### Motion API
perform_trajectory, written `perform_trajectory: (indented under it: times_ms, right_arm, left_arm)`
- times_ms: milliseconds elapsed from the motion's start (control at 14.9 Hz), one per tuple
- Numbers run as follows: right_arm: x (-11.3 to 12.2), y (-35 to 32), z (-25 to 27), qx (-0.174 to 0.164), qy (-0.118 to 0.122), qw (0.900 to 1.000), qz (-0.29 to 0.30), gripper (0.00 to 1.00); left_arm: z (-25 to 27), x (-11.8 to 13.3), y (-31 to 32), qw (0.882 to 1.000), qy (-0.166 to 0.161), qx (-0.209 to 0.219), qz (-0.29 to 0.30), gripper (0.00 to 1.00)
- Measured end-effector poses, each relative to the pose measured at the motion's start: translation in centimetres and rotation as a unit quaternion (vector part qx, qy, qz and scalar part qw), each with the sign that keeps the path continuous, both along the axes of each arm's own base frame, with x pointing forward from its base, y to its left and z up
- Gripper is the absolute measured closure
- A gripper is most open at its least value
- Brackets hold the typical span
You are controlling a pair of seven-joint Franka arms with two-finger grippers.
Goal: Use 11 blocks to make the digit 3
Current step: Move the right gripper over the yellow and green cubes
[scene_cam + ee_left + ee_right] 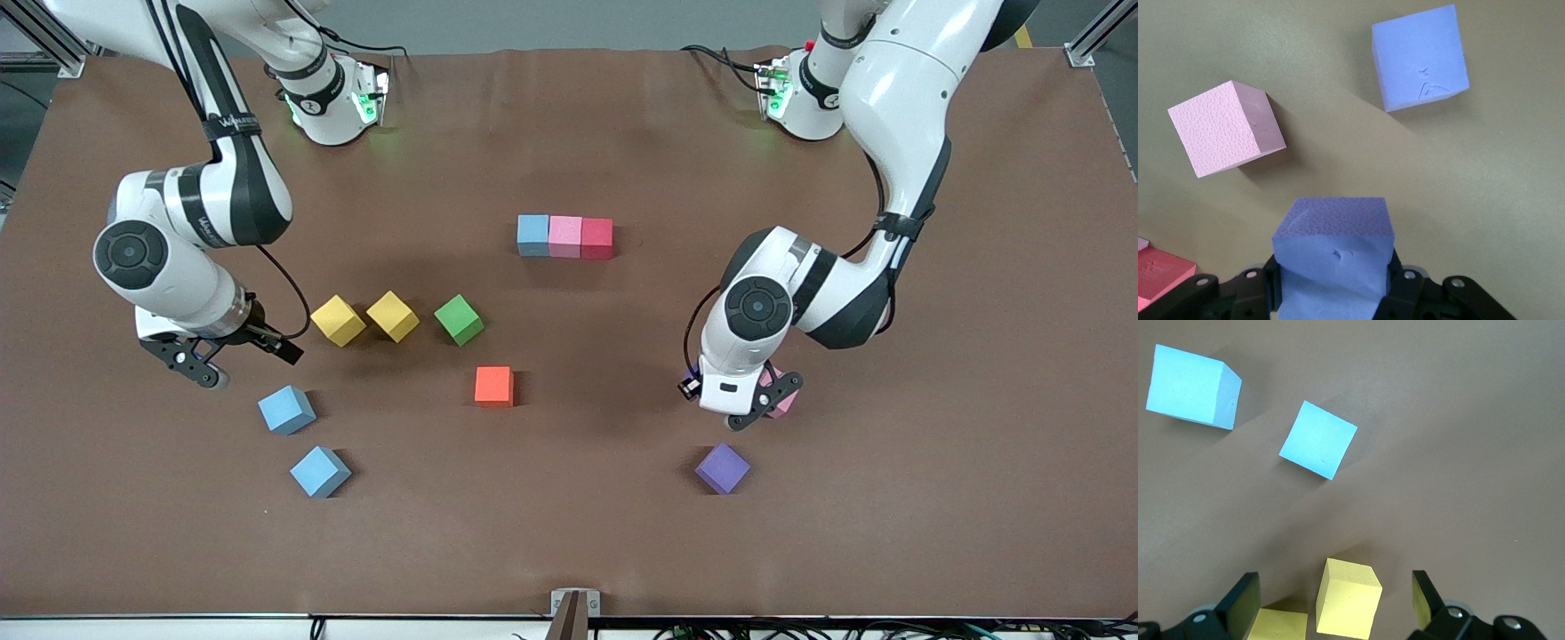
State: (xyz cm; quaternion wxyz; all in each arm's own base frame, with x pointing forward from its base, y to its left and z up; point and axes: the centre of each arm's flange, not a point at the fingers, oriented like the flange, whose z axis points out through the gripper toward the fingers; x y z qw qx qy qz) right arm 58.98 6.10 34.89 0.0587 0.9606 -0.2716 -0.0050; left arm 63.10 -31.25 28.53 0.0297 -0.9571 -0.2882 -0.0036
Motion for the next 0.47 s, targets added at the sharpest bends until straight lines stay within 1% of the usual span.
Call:
perform_trajectory:
  times_ms: [134, 336, 403, 471]
  right_arm:
    - [-0.1, -0.1, -0.1, -0.001, 0.004, 1.000, -0.001, 0.00]
    - [-0.7, -0.4, -1.1, 0.001, 0.017, 1.000, -0.007, 0.00]
    - [-1.0, -0.5, -1.5, 0.010, 0.022, 1.000, -0.016, 0.00]
    - [-1.2, -0.5, -1.9, 0.025, 0.028, 0.999, -0.030, 0.00]
  left_arm:
    - [-0.2, 0.0, 0.0, 1.000, 0.002, 0.000, 0.000, 0.44]
    - [-0.4, 0.0, 0.0, 1.000, 0.003, 0.001, 0.000, 0.44]
    - [-0.4, 0.0, 0.0, 1.000, 0.003, 0.001, 0.000, 0.44]
    - [-0.4, 0.0, 0.0, 1.000, 0.003, 0.001, 0.000, 0.44]
